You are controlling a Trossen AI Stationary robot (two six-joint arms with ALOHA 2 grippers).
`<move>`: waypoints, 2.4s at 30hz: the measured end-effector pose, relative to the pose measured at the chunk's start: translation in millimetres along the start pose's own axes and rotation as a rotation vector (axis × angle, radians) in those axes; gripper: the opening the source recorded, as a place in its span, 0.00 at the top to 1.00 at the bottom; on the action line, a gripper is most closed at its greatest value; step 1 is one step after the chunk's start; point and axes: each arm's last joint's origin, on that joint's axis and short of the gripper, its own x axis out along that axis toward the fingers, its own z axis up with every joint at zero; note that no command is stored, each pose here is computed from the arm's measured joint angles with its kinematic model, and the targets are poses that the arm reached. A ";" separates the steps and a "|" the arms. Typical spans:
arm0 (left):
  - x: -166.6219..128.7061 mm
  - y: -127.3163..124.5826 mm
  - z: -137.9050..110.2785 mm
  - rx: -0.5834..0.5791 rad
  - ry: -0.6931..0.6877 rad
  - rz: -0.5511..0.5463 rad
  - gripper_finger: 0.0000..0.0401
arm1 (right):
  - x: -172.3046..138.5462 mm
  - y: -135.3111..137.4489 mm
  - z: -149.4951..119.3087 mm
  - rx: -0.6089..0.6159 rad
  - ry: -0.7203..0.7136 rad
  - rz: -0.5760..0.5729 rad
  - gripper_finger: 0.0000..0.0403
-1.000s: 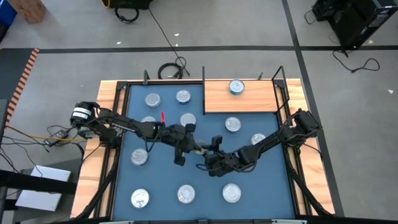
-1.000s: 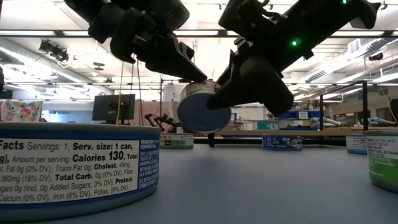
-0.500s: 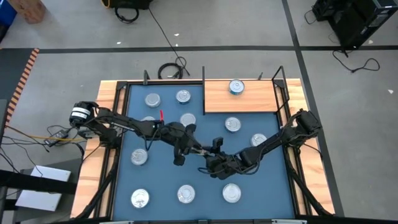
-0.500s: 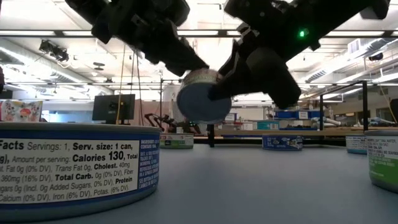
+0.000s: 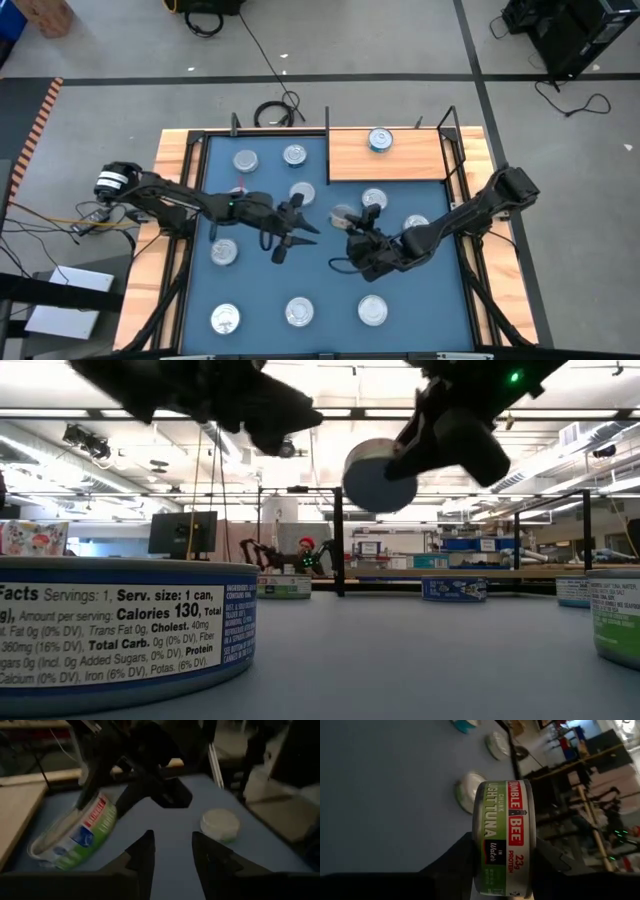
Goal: Stack canned seafood by type on shelf
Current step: Put the middle right green tuna can on the shelf
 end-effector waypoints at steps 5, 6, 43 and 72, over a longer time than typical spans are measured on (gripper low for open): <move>-12.3 -1.8 -11.3 -0.056 -0.098 0.020 0.66 | -1.4 -25.3 -7.3 0.005 0.055 -0.036 0.65; -13.7 -1.8 -12.4 -0.066 -0.114 0.029 0.66 | 0.2 -31.6 -7.9 0.015 0.062 -0.046 0.65; -20.2 -0.8 -24.6 -0.019 -0.138 0.117 0.66 | 198.9 -136.5 -95.2 -0.095 0.363 -0.040 0.65; -20.0 -0.7 -25.4 -0.017 -0.129 0.123 0.66 | 208.9 -143.5 -103.4 0.007 0.352 -0.067 0.40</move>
